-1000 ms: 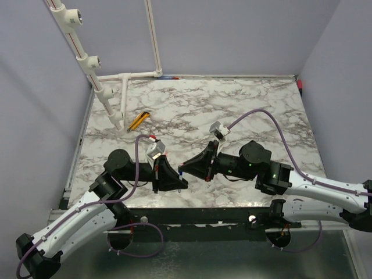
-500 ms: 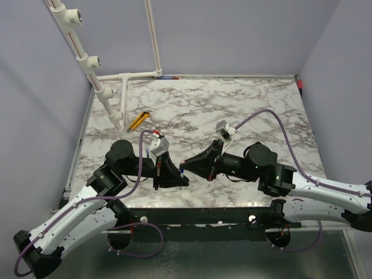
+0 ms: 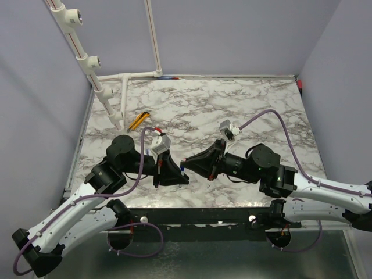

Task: Insert the pens into the pen caps

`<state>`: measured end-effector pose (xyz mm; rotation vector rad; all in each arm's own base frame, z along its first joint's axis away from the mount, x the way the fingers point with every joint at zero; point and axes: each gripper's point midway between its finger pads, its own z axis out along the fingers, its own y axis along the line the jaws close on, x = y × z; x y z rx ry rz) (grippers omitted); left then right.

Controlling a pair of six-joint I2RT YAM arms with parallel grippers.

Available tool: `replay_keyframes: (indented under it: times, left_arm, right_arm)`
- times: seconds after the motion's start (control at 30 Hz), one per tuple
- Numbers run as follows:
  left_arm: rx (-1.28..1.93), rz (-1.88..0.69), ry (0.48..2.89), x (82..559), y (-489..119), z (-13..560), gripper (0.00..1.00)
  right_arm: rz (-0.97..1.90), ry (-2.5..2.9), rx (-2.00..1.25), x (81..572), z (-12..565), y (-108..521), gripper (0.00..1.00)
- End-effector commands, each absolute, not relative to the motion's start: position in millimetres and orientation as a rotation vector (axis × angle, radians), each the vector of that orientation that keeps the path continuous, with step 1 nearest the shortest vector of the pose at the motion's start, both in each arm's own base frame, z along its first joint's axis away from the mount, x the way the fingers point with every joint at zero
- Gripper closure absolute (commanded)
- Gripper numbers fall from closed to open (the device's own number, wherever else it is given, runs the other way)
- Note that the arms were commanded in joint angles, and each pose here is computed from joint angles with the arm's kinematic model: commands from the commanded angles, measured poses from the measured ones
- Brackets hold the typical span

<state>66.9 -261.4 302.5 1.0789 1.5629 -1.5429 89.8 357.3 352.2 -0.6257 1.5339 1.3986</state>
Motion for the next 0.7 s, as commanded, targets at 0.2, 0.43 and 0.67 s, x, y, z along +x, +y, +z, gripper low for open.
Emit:
replay_keyframes:
  times: [0.2, 0.43, 0.67]
  left_arm:
    - [0.882, -1.412, 1.374, 101.5, -261.2, 350.0, 1.00]
    - [0.861, -1.470, 1.428, 87.9, -254.1, 326.4, 1.00]
    - [0.847, -1.492, 1.474, 81.8, -250.2, 308.2, 1.00]
  right_arm:
    - [1.289, 1.873, -0.937, 45.1, 258.1, 360.8, 0.99]
    - [1.246, 1.807, -0.834, 64.0, 287.3, 363.7, 0.84]
    - [1.248, 1.728, -0.738, 76.8, 325.6, 363.5, 0.66]
